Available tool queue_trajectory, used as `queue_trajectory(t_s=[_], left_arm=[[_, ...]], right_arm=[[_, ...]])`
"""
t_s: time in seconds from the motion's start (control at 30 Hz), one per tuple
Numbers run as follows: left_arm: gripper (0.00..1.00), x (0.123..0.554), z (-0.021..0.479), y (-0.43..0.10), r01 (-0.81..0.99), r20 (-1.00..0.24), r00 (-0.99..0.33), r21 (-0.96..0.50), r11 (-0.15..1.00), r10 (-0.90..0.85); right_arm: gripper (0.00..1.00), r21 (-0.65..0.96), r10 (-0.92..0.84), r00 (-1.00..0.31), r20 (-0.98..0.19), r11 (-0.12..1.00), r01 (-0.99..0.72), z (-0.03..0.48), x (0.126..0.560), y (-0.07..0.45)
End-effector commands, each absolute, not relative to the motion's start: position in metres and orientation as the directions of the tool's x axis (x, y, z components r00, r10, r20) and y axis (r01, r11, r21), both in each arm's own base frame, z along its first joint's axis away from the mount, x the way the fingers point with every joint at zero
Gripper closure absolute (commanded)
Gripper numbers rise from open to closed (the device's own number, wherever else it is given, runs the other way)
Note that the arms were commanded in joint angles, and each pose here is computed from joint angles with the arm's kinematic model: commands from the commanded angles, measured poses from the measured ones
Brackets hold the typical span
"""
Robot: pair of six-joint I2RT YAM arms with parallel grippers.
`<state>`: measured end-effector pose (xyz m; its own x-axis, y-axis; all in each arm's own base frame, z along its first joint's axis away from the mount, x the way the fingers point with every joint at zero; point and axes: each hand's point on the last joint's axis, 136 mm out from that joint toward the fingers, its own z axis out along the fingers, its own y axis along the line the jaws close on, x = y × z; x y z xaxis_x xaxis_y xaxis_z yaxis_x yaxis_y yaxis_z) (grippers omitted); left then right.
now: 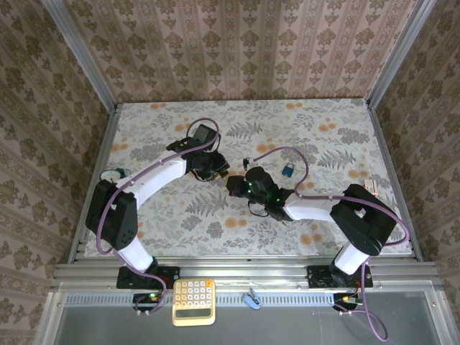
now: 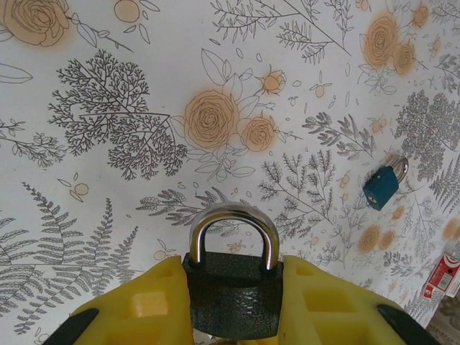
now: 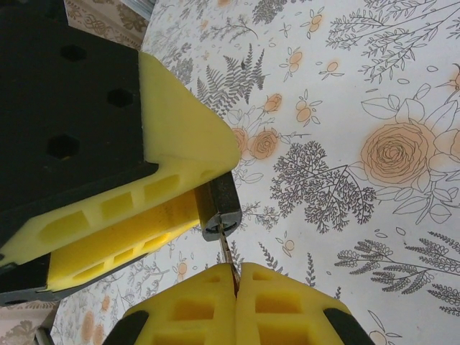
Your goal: Unlock with the key
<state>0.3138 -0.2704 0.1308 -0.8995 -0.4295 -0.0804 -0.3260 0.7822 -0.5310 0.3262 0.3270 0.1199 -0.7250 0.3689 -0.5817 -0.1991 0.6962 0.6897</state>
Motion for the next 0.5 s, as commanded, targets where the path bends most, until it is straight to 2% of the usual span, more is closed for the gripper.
queue_trajectory(t_s=[0.0,0.27,0.47], left_arm=[[0.82,0.285,0.137,-0.286,-0.313,0.008,-0.928,-0.558,0.769,-0.372],[0.82,0.277,0.135,-0.303,-0.293,0.037,-0.942,-0.577,0.762,-0.334],[0.82,0.273,0.138,-0.31,-0.279,0.044,-0.948,-0.594,0.755,-0.316]], right_arm=[[1.0,0.69,0.421,-0.668,-0.613,0.698,-0.193,0.135,0.346,0.321],[1.0,0.649,0.396,-0.63,-0.668,0.724,-0.233,0.138,0.356,0.316],[1.0,0.654,0.385,-0.62,-0.684,0.7,-0.288,0.15,0.363,0.314]])
